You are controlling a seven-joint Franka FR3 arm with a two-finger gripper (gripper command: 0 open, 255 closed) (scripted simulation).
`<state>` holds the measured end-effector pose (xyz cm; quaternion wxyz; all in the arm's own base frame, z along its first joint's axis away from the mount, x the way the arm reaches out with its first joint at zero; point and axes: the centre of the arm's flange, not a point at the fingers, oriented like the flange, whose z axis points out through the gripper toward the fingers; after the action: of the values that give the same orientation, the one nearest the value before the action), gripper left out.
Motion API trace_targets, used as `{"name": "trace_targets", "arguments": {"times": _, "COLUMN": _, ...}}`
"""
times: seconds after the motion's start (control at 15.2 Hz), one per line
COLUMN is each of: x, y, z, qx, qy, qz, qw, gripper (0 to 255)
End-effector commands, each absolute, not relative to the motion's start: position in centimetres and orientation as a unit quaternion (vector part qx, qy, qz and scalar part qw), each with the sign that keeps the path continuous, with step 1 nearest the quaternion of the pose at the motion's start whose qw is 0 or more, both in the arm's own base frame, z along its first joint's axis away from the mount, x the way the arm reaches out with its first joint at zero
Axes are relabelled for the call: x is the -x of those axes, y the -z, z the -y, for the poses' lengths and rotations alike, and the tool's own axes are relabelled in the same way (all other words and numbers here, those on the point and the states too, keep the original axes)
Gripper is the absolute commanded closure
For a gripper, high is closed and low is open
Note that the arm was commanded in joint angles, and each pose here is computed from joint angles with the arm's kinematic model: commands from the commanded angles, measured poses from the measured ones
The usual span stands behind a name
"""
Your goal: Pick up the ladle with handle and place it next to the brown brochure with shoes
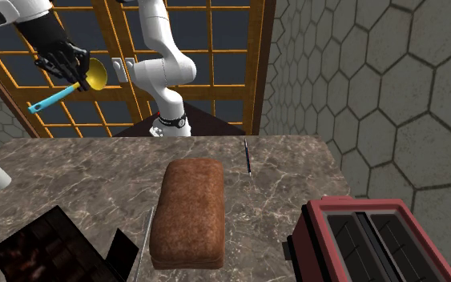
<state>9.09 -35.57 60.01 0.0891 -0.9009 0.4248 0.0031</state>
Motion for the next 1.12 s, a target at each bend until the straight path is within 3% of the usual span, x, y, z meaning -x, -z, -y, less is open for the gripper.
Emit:
{"name": "trace_targets", "arguments": {"times": 0.0, "x": -9.1, "y": -58.9, "z": 35.4, "qx": 0.901, "qy": -0.003, "qz": -0.425, "qw": 0.089, "gripper": 255}}
{"name": "trace_targets", "arguments": {"times": 1.06, "x": -9.1, "y": -50.4, "z": 35.4, "qx": 0.901, "qy": -0.003, "qz": -0.425, "qw": 0.089, "gripper": 255}}
